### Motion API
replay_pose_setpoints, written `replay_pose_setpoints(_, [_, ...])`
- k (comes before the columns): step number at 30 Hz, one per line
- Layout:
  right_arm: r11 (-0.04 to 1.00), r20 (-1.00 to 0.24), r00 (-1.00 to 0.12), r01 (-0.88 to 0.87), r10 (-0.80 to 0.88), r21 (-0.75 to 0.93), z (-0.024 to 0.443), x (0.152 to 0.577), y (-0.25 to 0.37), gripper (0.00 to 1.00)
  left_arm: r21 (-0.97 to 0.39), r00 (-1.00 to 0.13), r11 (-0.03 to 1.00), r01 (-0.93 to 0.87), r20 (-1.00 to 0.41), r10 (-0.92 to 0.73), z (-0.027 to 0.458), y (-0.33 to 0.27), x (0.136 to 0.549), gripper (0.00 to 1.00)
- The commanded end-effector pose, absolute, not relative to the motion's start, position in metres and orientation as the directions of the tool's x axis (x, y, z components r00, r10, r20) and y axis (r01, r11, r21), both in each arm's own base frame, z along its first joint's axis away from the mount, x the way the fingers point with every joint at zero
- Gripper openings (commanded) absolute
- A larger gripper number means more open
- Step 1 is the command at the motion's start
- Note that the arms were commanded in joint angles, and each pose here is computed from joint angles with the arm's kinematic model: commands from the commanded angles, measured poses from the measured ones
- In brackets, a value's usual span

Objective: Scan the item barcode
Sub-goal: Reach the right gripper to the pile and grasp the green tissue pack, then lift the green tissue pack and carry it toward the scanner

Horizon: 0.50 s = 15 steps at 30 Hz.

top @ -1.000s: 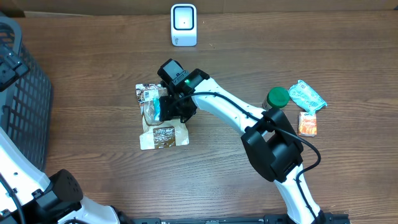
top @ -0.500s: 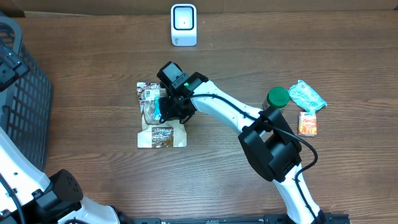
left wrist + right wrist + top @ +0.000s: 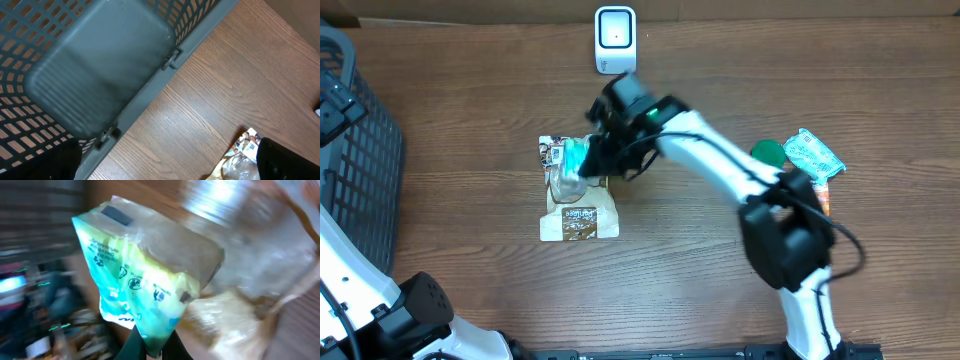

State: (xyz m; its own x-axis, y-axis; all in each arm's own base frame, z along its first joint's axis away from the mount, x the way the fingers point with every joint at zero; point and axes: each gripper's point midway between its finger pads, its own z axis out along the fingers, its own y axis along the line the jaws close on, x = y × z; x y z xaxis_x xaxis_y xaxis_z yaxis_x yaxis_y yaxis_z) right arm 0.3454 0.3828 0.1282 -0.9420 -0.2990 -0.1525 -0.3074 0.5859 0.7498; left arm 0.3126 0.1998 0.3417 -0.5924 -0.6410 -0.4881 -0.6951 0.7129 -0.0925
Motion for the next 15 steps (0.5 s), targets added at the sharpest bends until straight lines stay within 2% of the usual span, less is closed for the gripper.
replay_pose_setpoints(1, [0.25,-0.323,-0.886,-0.413,-0.334,0.876,0.246,0.331,0.37,0.04,-0.099,-0.585,0.708,-0.699,-0.49,-0.646,0.343,0.199,0.312,0.99])
replay_pose_setpoints(5, [0.096,-0.365,-0.876,-0.412,-0.315,0.906,0.282,0.338,0.347,0.04,-0.099,-0.585,0.708,-0.699,-0.491,-0.646,0.343,0.199,0.312,1.0])
replay_pose_setpoints(10, [0.031,-0.373,-0.882,-0.398,-0.289,0.917,0.295,0.349,0.325,0.04,-0.099,-0.585,0.708,-0.7,-0.49,-0.646,0.343,0.199,0.312,1.0])
replay_pose_setpoints(15, [-0.154,-0.42,-0.855,-0.391,-0.303,0.907,0.325,0.346,0.301,0.04,-0.099,-0.585,0.708,-0.699,-0.491,-0.646,0.343,0.199,0.312,1.0])
